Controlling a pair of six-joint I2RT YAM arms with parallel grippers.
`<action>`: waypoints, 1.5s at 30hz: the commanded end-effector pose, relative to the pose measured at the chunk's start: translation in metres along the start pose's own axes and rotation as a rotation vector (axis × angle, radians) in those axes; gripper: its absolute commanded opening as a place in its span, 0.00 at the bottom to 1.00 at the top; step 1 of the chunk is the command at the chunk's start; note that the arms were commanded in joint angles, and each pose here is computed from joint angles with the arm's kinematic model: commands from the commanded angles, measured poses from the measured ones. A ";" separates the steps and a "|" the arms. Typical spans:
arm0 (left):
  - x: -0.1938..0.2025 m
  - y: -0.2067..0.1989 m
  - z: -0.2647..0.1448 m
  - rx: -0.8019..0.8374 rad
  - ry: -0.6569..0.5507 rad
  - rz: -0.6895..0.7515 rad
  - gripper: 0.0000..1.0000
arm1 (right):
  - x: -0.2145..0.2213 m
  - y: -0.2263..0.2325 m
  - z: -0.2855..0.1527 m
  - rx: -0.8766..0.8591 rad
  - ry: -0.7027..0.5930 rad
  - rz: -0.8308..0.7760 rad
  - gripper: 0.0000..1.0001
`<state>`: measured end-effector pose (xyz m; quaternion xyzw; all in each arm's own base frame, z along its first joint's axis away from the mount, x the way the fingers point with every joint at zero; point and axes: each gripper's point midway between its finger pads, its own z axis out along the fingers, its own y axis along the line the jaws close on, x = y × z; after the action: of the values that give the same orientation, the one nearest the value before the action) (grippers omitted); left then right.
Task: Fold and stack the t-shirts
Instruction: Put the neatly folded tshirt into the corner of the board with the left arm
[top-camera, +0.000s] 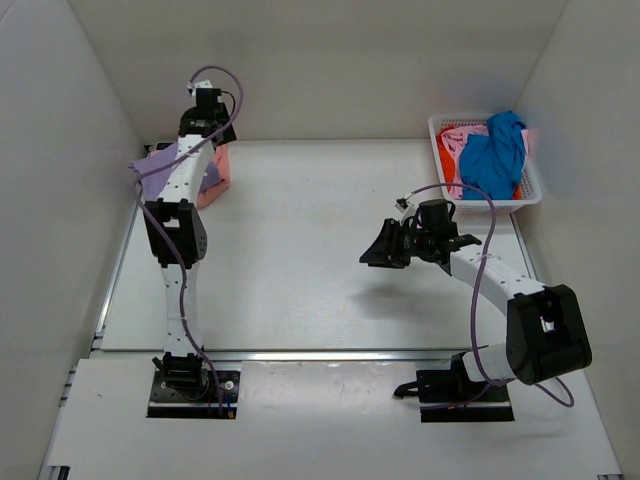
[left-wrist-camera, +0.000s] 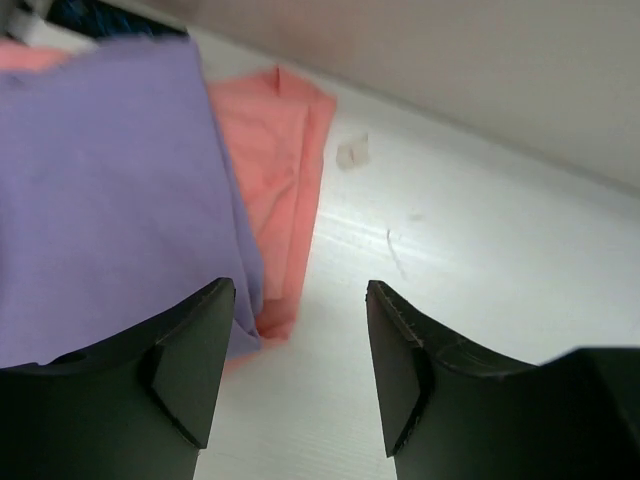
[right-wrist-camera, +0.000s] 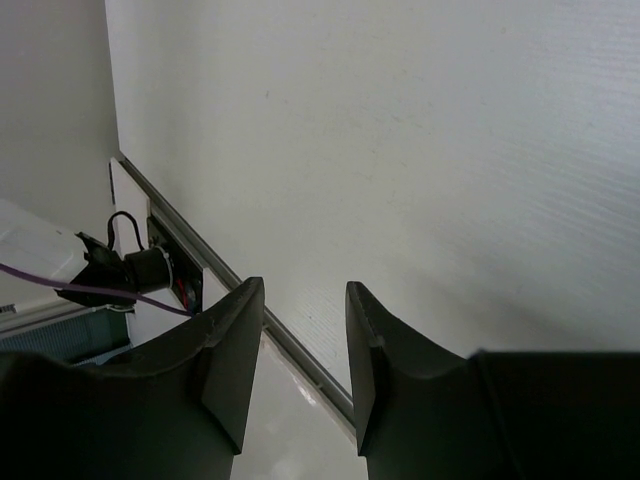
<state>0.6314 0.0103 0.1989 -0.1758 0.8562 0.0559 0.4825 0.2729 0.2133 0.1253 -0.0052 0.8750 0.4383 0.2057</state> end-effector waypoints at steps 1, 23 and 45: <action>0.043 0.017 0.015 -0.070 0.122 0.033 0.66 | -0.004 0.007 -0.007 -0.038 -0.034 -0.031 0.36; 0.106 0.035 0.039 -0.154 0.275 0.155 0.00 | -0.002 0.002 -0.011 -0.048 -0.040 -0.008 0.36; 0.151 -0.003 -0.167 0.306 0.336 0.093 0.99 | 0.016 0.016 -0.028 -0.044 -0.073 -0.043 0.36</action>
<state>0.4528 -0.0329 0.1307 -0.0904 0.9390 0.0320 0.3302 0.2531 0.2077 0.1445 -0.0099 0.8578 0.4572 0.2346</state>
